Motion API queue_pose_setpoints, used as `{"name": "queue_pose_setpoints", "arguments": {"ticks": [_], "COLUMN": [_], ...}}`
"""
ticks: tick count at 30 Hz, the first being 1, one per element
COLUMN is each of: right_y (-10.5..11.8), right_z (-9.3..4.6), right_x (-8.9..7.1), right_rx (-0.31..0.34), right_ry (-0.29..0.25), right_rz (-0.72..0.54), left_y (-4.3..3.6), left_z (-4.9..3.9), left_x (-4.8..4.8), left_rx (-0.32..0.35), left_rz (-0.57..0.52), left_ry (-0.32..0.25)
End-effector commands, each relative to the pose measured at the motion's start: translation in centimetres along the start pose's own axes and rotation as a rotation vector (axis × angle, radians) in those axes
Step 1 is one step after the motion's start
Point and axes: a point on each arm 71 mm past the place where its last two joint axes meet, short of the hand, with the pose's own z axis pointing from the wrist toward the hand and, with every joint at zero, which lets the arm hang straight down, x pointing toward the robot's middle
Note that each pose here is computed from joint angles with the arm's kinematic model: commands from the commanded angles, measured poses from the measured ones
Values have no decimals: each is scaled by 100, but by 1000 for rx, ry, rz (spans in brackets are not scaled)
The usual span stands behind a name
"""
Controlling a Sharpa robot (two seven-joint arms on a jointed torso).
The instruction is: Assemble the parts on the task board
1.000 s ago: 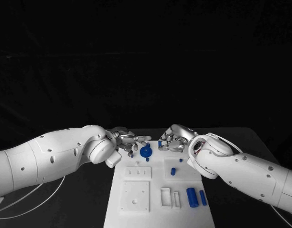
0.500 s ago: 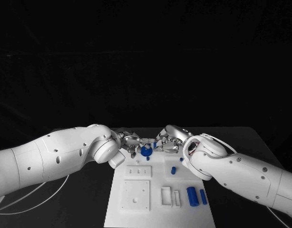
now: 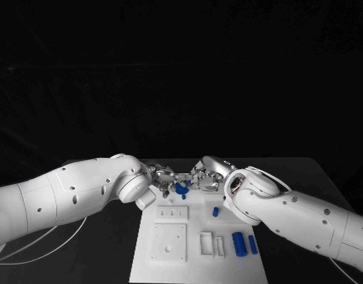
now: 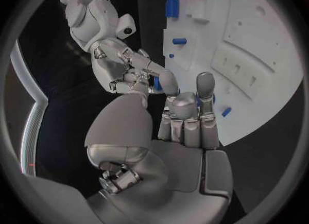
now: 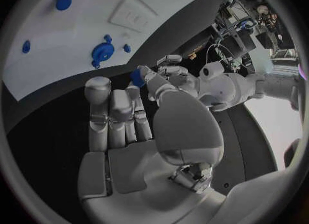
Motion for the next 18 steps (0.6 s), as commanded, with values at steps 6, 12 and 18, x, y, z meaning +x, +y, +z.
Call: {"name": "queue_pose_setpoints", "arguments": {"ticks": [6,12,18], "right_y": [33,50,63], "right_z": [1,6,9], "right_x": [37,54,67], "right_rx": [-8,-11,-14], "right_ry": [20,26,30], "right_rz": [-15,-15,-15], "left_y": [-33,-37,-38], "left_z": [13,15,16], "left_x": [44,56,63], "left_rx": [-3,-4,-4], "left_rz": [27,30,31], "left_ry": [28,37,43]}}
